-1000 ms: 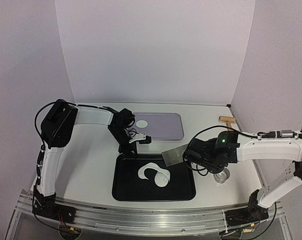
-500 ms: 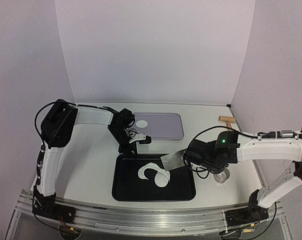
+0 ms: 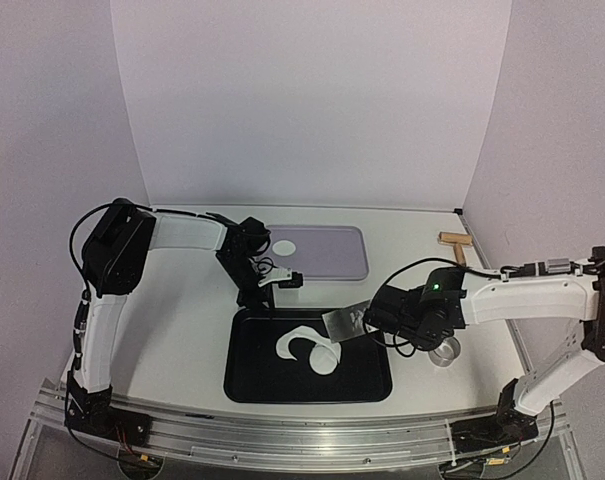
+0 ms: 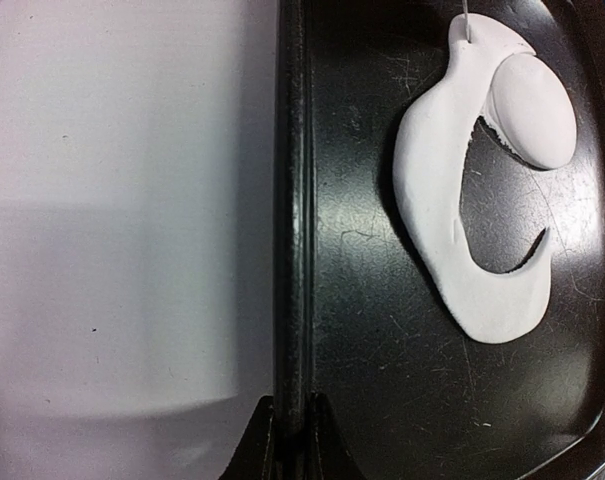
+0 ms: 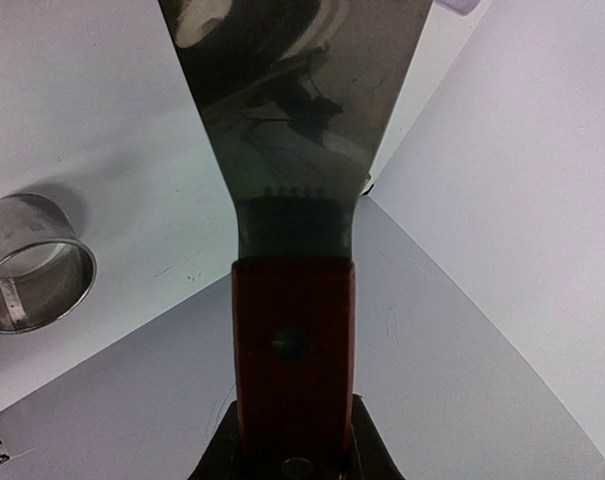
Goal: Roll out the dumpling wrappers from the dough
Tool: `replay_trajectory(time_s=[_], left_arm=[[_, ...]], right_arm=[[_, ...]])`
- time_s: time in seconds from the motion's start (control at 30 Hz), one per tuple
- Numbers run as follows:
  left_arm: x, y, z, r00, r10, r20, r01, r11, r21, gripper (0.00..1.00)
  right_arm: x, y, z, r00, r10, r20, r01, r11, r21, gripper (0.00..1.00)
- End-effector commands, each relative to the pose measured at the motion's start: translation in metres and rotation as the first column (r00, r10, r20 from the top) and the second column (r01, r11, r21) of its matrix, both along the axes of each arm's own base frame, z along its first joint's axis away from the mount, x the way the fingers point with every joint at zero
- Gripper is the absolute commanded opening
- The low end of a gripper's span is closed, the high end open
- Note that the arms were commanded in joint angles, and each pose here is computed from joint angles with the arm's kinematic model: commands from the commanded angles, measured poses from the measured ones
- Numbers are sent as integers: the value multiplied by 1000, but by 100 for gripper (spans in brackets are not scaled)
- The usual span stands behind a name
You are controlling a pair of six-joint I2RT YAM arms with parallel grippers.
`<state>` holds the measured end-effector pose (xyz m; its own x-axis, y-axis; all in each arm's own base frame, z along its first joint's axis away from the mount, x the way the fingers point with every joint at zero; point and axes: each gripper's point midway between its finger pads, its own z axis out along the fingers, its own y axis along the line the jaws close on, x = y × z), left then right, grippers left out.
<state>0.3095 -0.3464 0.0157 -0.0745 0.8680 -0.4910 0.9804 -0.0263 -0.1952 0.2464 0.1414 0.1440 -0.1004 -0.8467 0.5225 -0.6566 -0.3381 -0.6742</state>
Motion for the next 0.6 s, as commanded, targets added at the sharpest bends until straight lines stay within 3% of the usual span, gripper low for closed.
replay_trajectory(time_s=[0.0, 0.43, 0.57], left_arm=[[3, -2, 17, 994, -67, 87, 68, 998, -13, 0], [1, 1, 19, 993, -70, 99, 71, 997, -10, 0], [1, 1, 19, 993, -68, 100, 70, 998, -9, 0]], right_arm=[[13, -16, 10, 998, -29, 56, 35, 992, -120, 0], [31, -36, 26, 988, -103, 119, 120, 982, -144, 0], [32, -24, 44, 982, -121, 146, 123, 992, -6, 0]])
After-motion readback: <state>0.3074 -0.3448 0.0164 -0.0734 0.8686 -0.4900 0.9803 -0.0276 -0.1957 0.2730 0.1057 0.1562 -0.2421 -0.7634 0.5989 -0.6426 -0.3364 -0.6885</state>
